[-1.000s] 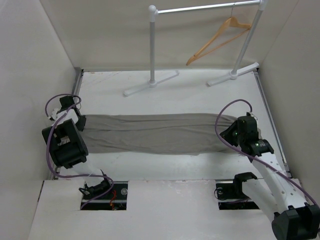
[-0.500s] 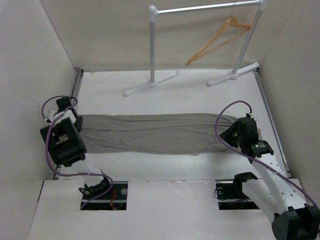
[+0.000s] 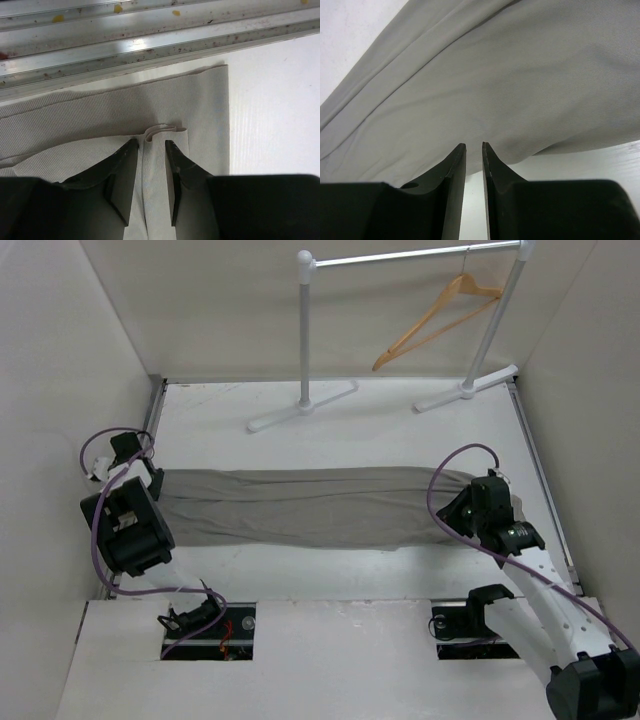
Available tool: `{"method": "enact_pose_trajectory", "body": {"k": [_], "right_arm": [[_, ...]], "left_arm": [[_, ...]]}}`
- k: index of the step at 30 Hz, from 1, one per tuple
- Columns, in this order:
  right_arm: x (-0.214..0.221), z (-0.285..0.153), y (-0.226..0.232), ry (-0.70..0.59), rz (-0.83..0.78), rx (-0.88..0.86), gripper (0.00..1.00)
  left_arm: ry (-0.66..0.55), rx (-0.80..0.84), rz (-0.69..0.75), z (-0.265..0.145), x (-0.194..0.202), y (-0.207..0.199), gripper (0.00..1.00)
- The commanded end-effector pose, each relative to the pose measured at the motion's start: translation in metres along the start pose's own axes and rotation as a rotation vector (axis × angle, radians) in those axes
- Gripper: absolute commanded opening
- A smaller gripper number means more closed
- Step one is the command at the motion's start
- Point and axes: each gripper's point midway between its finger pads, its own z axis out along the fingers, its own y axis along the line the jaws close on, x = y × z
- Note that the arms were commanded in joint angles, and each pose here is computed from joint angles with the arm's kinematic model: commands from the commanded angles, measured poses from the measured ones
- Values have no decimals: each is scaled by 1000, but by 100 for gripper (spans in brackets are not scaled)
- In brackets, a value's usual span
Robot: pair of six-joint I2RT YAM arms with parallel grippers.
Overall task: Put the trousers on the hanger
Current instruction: Fold the trousers at the center of the board.
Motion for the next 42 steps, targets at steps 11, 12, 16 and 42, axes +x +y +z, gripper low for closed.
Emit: {"method": "enact_pose_trajectory", "body": {"k": [11,12,16,42], "right_arm": [[-6,1,8,-30,-17,-30,26],[-6,1,8,-30,-17,-30,27],[-6,0,8,-30,-17,-33,27],[-28,1,14,-76,23,-28,48]], "left_arm": [[-59,65,-44,-16,-20,-18,30],[-53,63,-42,-13,-18,-18,30],[-29,52,-36,-7,-10,-15,29],[-45,78,-50,-7,-11,-18,0]]}}
